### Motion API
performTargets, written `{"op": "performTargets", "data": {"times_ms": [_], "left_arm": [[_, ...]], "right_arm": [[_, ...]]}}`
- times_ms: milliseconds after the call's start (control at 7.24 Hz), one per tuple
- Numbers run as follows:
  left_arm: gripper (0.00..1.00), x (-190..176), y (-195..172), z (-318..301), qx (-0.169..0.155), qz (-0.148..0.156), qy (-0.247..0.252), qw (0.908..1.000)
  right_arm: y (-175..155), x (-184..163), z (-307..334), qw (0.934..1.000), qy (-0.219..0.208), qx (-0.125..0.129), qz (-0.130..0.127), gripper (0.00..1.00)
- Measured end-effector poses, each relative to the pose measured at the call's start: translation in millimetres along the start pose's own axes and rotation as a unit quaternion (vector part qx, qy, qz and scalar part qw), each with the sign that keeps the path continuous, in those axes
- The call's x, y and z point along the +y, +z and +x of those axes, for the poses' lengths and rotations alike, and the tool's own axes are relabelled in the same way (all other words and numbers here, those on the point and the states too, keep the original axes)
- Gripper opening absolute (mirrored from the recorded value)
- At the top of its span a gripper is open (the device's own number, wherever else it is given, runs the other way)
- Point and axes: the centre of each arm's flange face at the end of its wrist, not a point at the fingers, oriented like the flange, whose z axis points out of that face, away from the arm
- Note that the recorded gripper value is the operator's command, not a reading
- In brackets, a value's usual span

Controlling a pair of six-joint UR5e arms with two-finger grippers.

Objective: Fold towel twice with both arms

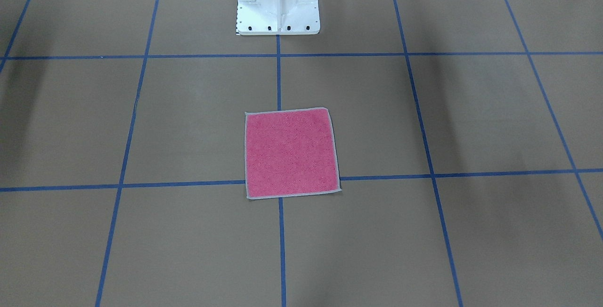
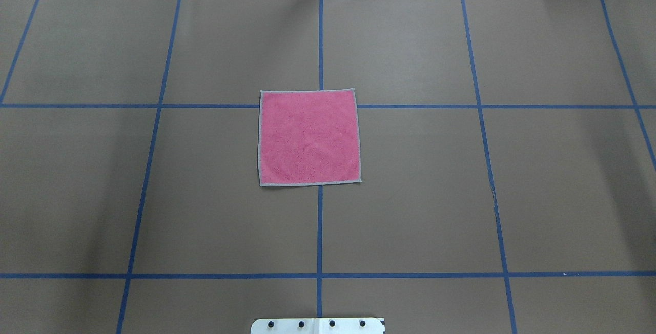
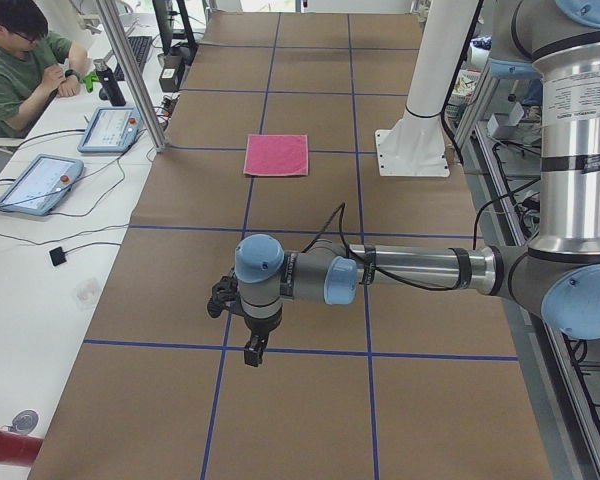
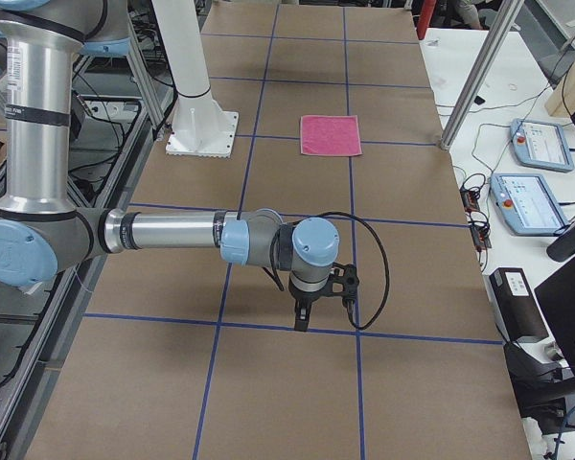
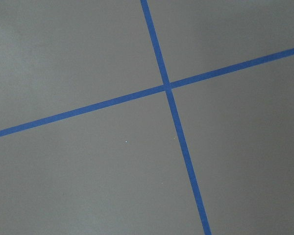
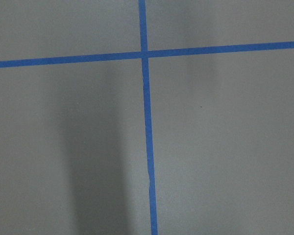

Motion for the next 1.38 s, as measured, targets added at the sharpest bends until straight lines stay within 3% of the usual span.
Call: {"op": "performTargets", "data": {"times_ms": [967,1382], "left_arm": [[1.00,1.7,13.7,-9.8,0.006,-0.009,-0.009,0.9999],[1.00,-9.4,12.3,-8.0,0.006,0.004,0.002,1.0000]], "right_arm": [[-3.1,-4.3,-4.9,1.0000,-0.005,-0.002,0.003,1.00],[-16.5,-18.1,-19.0,0.9997,-0.019,-0.004,0.017,1.00]]}}
